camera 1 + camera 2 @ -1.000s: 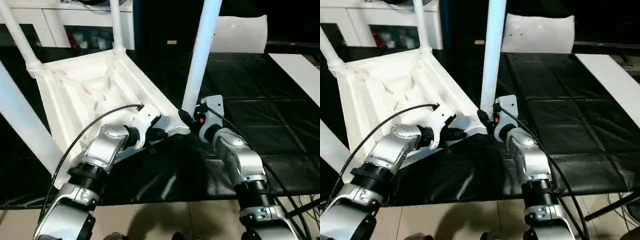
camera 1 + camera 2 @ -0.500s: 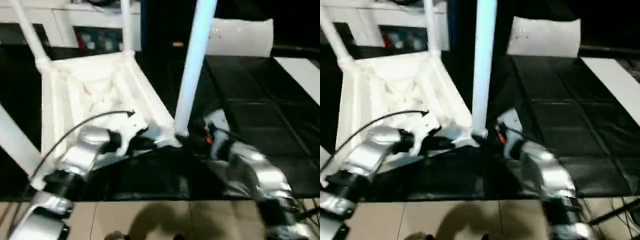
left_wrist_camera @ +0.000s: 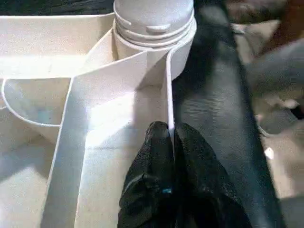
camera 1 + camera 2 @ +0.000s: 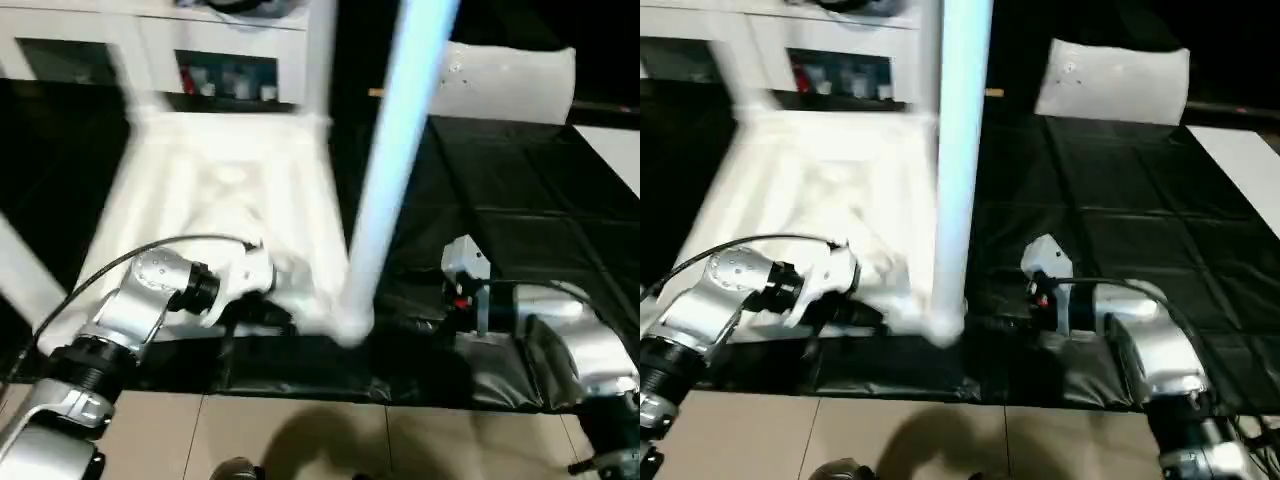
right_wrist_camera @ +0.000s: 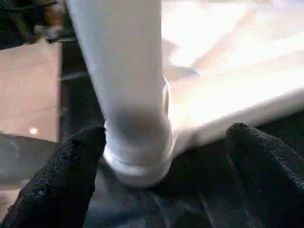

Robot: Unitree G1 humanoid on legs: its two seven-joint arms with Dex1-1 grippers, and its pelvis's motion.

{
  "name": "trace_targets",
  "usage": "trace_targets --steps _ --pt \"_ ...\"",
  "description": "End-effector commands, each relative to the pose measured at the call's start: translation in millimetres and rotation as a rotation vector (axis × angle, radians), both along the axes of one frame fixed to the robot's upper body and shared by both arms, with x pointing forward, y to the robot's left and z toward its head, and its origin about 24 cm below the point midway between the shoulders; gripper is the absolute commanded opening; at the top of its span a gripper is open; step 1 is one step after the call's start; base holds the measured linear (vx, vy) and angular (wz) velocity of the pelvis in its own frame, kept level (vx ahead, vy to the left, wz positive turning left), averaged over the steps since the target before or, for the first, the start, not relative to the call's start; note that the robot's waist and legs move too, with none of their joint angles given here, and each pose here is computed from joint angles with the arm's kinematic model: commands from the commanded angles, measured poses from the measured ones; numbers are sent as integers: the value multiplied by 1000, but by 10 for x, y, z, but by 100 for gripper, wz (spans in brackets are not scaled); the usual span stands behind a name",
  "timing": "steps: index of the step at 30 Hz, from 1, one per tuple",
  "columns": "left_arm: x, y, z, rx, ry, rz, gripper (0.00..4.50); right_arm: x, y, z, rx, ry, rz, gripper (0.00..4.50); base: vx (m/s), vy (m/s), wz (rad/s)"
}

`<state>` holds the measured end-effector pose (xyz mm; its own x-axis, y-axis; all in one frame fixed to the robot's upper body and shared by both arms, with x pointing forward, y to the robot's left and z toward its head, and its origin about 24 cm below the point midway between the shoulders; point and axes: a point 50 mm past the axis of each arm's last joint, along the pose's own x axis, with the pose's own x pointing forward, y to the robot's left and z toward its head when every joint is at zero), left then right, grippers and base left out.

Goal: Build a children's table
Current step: Rotate leg to tighten

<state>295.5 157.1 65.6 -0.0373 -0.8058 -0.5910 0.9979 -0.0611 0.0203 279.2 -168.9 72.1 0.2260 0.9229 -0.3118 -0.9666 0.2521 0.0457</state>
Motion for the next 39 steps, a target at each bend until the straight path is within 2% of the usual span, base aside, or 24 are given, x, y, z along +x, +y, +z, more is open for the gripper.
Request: trace_targets --steps 1,5,9,11,12,16,18,21,23,28,31,35,36,39 --pt "-39 -156 24 12 -6 -141 0 -18 23 5 13 19 66 441 0 0 0" --pt "-31 -186 -3 28 -25 -169 0 -9 102 1 41 54 135 404 0 0 0" --pt "17 -173 -15 48 -57 -147 0 -3 156 -27 23 61 197 368 0 0 0" --pt "22 -165 -17 52 -59 -146 0 0 161 -31 21 65 204 361 0 0 0" --pt "26 -158 -19 56 -61 -145 0 1 165 -35 18 66 211 336 0 0 0" --pt "38 -136 -25 58 -65 -142 0 13 186 -46 28 83 237 325 0 0 0" --pt "36 -129 -27 59 -64 -143 0 11 194 -48 31 90 247 287 0 0 0" --pt "32 -114 -32 61 -57 -142 0 6 202 -55 39 105 257 276 0 0 0" --pt "32 -109 -36 64 -56 -143 0 5 205 -57 42 109 259 244 0 0 0" --pt "35 -90 -58 75 -46 -128 0 -31 212 -79 61 141 267 213 0 0 0" --pt "55 -92 -64 57 -24 -76 0 -54 225 -86 83 159 256 205 0 0 0" --pt "127 -115 -47 25 -33 41 0 -79 278 -110 124 173 187 201 0 0 0" --pt "179 -146 -17 -28 -28 140 0 -57 326 -149 136 172 97 201 0 0 0" --pt "211 -228 39 -109 -27 242 0 0 440 -235 126 154 -57 201 0 0 0"
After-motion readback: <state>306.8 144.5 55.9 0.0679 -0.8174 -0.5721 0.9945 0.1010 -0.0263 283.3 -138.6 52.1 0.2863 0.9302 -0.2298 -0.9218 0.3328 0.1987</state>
